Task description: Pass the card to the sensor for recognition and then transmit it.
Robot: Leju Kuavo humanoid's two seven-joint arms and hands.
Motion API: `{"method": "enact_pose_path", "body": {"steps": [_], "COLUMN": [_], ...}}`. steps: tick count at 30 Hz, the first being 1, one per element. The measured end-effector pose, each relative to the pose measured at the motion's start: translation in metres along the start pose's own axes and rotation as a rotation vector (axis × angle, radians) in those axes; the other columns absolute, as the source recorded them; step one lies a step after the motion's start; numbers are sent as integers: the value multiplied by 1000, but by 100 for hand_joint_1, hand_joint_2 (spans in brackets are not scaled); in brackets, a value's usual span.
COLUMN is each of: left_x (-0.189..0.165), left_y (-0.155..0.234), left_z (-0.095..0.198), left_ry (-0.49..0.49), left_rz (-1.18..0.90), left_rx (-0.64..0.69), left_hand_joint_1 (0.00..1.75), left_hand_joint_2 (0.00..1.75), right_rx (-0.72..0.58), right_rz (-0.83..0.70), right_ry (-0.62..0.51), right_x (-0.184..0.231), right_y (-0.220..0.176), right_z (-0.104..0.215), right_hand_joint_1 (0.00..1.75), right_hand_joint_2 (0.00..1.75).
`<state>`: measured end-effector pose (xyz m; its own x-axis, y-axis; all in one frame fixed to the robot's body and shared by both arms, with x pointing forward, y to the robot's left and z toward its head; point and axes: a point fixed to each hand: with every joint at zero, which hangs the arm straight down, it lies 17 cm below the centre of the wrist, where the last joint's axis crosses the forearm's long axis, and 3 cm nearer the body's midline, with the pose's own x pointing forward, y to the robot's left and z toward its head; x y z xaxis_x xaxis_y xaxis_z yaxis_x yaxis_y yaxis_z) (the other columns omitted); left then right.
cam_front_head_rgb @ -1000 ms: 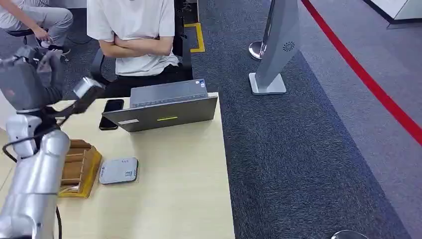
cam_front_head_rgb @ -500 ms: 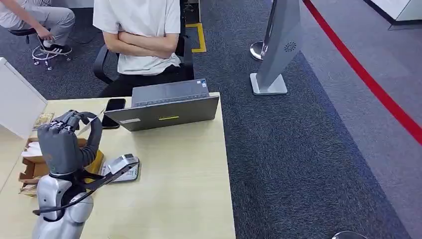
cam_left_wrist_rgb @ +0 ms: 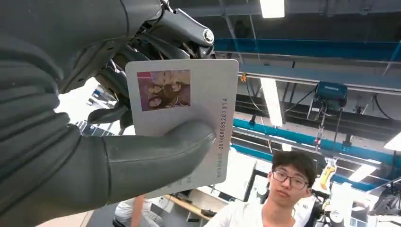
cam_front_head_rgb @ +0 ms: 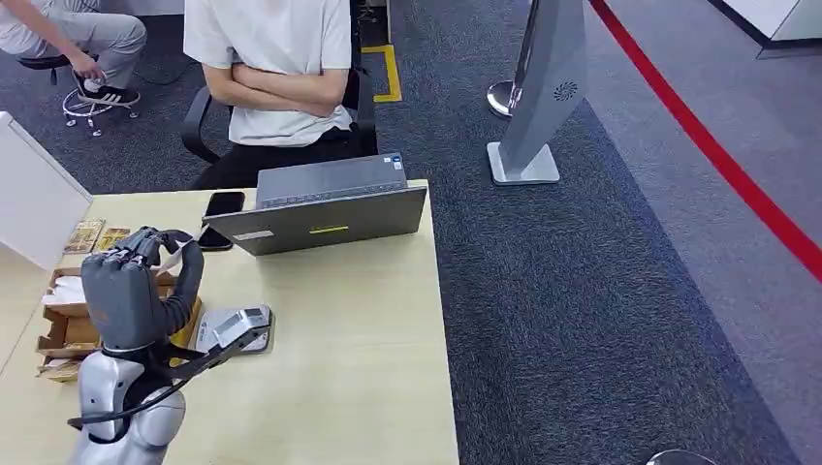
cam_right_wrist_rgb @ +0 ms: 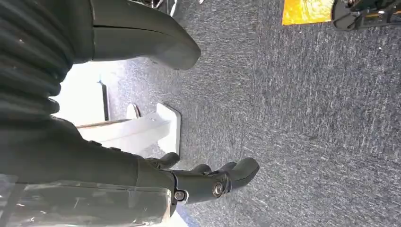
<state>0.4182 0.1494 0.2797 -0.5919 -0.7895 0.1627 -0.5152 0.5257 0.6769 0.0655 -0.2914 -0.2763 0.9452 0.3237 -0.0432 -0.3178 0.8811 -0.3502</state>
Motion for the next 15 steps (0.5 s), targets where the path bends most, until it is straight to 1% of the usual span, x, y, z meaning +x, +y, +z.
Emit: {"method": "enact_pose_path", "body": {"steps": [2,4,10,15], "left_x": [-1,-4,-44,-65], "left_y": [-1,-7,-66,-102], "left_z": [0,1,18,39], "left_ry": [4,20,128,176], "left_rz": [2,-24,-79,-103], "left_rx": [-4,-38,-262,-403], "left_hand_joint_1": [175,175,175,175], "left_hand_joint_2": [175,175,175,175], "right_rx": [0,0,0,-1], "right_rz": [0,0,1,1], "right_ry": [1,3,3,5], "right_x": [0,-1,-1,-1], "right_y": [0,0,0,-1], "right_z": [0,0,0,0], "right_hand_joint_1": [0,0,0,0], "right_hand_joint_2": [175,175,175,175]}}
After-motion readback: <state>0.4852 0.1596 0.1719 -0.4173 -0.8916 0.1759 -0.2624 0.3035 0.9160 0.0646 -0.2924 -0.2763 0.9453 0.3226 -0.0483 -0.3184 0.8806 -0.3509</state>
